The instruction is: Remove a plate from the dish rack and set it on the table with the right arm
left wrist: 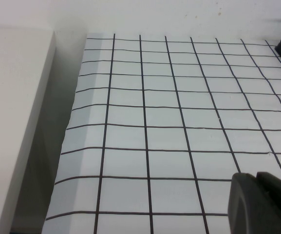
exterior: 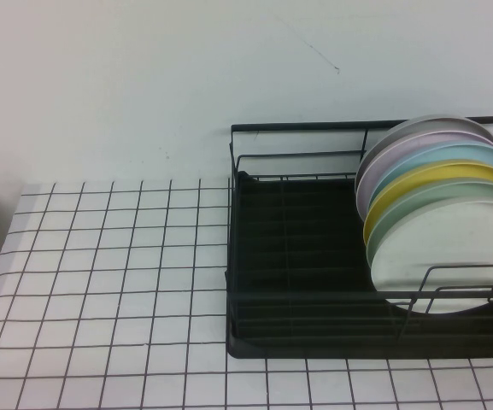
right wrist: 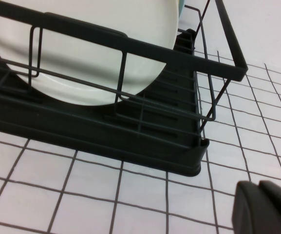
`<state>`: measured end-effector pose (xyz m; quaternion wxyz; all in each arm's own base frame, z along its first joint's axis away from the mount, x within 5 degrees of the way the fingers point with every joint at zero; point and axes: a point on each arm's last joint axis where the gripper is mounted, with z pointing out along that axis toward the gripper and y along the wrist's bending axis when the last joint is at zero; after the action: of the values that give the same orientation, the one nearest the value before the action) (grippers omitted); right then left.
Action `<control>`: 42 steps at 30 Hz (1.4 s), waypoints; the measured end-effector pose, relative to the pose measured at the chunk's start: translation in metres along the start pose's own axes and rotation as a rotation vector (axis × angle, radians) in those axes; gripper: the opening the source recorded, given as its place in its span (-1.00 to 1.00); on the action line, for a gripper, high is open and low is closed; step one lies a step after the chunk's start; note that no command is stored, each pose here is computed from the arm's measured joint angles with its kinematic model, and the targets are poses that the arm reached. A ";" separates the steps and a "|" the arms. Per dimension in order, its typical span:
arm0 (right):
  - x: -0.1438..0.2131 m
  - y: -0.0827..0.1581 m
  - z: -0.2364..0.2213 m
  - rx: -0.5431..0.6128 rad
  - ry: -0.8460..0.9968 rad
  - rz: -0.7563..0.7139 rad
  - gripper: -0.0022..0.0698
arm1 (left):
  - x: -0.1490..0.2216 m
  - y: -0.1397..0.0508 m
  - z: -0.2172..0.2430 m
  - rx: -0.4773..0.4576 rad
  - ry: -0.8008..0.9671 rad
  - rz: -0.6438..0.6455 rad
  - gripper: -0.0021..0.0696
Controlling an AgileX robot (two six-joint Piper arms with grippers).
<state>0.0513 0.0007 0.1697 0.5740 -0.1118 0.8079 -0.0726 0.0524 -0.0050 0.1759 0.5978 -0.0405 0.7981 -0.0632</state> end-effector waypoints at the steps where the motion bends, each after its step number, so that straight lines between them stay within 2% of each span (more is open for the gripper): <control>1: 0.000 0.000 0.000 0.000 0.000 0.000 -0.95 | 0.000 0.000 0.000 0.000 0.000 0.000 -0.95; 19: -0.001 -0.001 0.000 0.006 -0.008 0.003 -0.95 | 0.000 0.000 0.000 0.000 0.000 0.000 -0.95; 20: -0.002 0.001 0.000 -0.009 -0.022 0.072 -0.95 | 0.000 0.000 0.000 0.000 0.000 0.000 -0.95; 22: -0.006 0.005 0.000 -0.063 -0.067 0.310 -0.95 | 0.000 0.000 0.000 0.000 0.000 0.000 -0.95; 25: -0.013 0.011 -0.001 -0.174 -0.119 0.729 -0.95 | 0.000 0.000 0.000 0.000 0.000 0.000 -0.95; 27: -0.017 0.013 -0.002 -0.227 -0.133 0.906 -0.95 | 0.000 0.000 0.000 0.000 0.000 0.000 -0.95; 29: -0.019 0.014 -0.002 -0.253 -0.143 0.994 -0.95 | 0.000 0.000 0.000 0.000 0.000 0.000 -0.95; 31: -0.020 0.014 -0.003 -0.263 -0.149 1.027 -0.95 | 0.000 0.000 0.000 0.000 0.000 0.000 -0.95; 35: -0.021 0.014 -0.003 -0.264 -0.159 0.999 -0.95 | 0.000 0.000 0.000 0.000 0.000 0.000 -0.95; 42: -0.017 0.021 -0.003 -0.307 -0.098 0.855 -0.95 | 0.000 0.000 0.000 0.000 0.000 0.000 -0.95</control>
<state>0.0514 0.0256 0.1811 0.5668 0.1446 0.7549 0.2965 0.0524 -0.0050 0.1759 0.5978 -0.0405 0.7981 -0.0632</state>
